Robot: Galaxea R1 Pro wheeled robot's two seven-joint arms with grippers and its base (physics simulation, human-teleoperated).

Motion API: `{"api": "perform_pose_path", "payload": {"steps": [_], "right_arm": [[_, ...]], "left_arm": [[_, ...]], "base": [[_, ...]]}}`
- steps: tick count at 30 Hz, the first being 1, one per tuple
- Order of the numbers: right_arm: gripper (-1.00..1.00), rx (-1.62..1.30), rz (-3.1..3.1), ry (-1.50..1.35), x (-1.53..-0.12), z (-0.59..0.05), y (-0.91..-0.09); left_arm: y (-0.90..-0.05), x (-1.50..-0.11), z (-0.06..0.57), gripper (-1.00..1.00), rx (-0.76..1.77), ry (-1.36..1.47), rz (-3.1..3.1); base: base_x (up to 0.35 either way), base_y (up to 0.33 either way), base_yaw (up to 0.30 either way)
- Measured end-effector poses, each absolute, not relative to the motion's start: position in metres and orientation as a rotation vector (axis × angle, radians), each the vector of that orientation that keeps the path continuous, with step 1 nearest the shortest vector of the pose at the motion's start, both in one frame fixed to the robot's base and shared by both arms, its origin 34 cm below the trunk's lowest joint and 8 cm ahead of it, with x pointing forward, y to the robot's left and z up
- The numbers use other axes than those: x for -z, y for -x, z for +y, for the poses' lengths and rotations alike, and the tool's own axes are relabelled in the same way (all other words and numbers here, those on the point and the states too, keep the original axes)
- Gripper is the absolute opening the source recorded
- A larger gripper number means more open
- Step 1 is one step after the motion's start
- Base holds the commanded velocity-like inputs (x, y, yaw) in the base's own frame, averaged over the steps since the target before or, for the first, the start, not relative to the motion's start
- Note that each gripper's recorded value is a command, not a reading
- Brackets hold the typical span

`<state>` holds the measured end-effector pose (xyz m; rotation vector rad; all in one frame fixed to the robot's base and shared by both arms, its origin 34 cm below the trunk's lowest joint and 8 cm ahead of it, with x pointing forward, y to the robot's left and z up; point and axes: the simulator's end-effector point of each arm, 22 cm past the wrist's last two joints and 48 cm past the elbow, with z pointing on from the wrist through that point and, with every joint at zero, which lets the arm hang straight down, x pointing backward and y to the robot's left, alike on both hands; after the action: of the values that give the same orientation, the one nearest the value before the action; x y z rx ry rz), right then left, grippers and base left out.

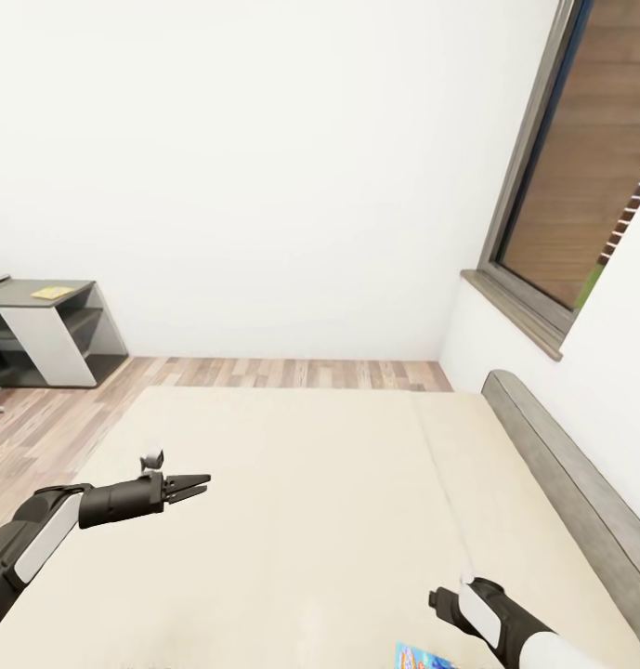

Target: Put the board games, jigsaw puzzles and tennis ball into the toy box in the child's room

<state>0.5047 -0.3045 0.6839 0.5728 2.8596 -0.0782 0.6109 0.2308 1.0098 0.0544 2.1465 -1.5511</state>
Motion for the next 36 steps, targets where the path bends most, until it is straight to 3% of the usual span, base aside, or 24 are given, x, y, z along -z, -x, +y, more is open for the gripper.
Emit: {"api": "perform_pose_path", "payload": {"steps": [36], "right_arm": [[1.00,0.090,2.918,-0.576,-0.661,-0.301,-0.485]], "left_arm": [[-0.610,-0.979,0.229,1.00,1.568,-0.011,2.196]], "base": [[0.000,0.000,0.000]]}}
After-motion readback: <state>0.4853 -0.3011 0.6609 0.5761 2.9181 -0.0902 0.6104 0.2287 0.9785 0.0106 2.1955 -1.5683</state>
